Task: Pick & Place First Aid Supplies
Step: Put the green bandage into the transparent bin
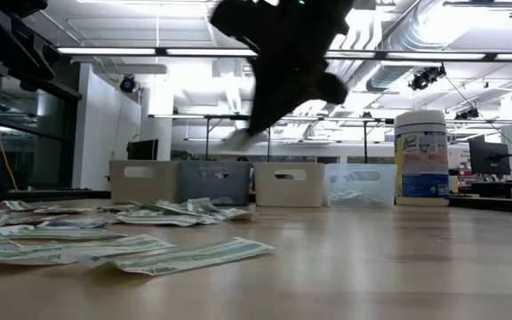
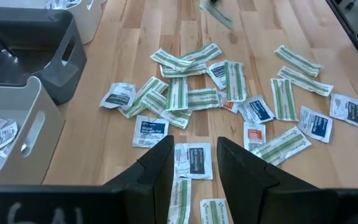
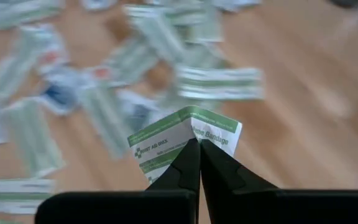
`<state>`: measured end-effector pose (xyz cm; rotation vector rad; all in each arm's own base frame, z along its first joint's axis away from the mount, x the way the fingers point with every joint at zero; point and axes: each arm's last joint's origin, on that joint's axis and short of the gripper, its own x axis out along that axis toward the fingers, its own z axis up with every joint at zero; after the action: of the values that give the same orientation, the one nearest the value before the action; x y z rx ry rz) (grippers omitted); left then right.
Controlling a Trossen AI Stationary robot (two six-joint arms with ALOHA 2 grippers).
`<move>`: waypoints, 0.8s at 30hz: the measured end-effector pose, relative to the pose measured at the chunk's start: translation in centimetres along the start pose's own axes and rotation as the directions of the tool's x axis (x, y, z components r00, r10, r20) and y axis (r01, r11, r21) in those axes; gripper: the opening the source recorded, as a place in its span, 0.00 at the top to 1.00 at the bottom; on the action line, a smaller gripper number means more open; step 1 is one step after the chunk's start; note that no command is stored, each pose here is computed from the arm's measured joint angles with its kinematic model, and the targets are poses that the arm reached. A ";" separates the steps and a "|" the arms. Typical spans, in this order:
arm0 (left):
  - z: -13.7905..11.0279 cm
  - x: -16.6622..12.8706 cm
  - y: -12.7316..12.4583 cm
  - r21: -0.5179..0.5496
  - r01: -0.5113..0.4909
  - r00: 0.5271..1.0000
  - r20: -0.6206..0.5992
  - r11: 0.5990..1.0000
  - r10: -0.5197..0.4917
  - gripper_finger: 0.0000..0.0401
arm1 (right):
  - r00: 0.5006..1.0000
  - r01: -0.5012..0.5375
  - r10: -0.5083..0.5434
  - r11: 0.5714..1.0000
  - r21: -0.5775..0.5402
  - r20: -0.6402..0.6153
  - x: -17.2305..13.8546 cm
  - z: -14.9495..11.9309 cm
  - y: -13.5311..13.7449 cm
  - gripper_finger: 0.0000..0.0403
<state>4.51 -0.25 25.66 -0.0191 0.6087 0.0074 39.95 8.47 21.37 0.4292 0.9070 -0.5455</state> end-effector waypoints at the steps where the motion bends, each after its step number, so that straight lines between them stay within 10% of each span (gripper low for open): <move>1: 0.0 0.0 0.0 0.000 -0.001 1.000 0.000 1.000 0.001 0.70 | 0.999 0.031 -0.031 0.999 0.006 -0.020 -0.4 0.2 -0.7 1.00; 9: 0.0 0.0 0.0 0.004 0.000 1.000 0.000 1.000 0.000 0.70 | 0.952 0.266 -0.262 0.964 0.009 -0.159 -4.2 0.9 -6.3 1.00; 24: 0.0 0.0 0.1 0.004 -0.035 0.999 0.003 0.999 0.035 0.70 | 0.952 0.302 -0.304 0.913 0.274 -0.038 -8.7 -2.3 -17.2 1.00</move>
<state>4.51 -0.15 25.68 -0.0042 0.6059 0.0401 23.69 -1.50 25.23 0.5427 0.9003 -0.9668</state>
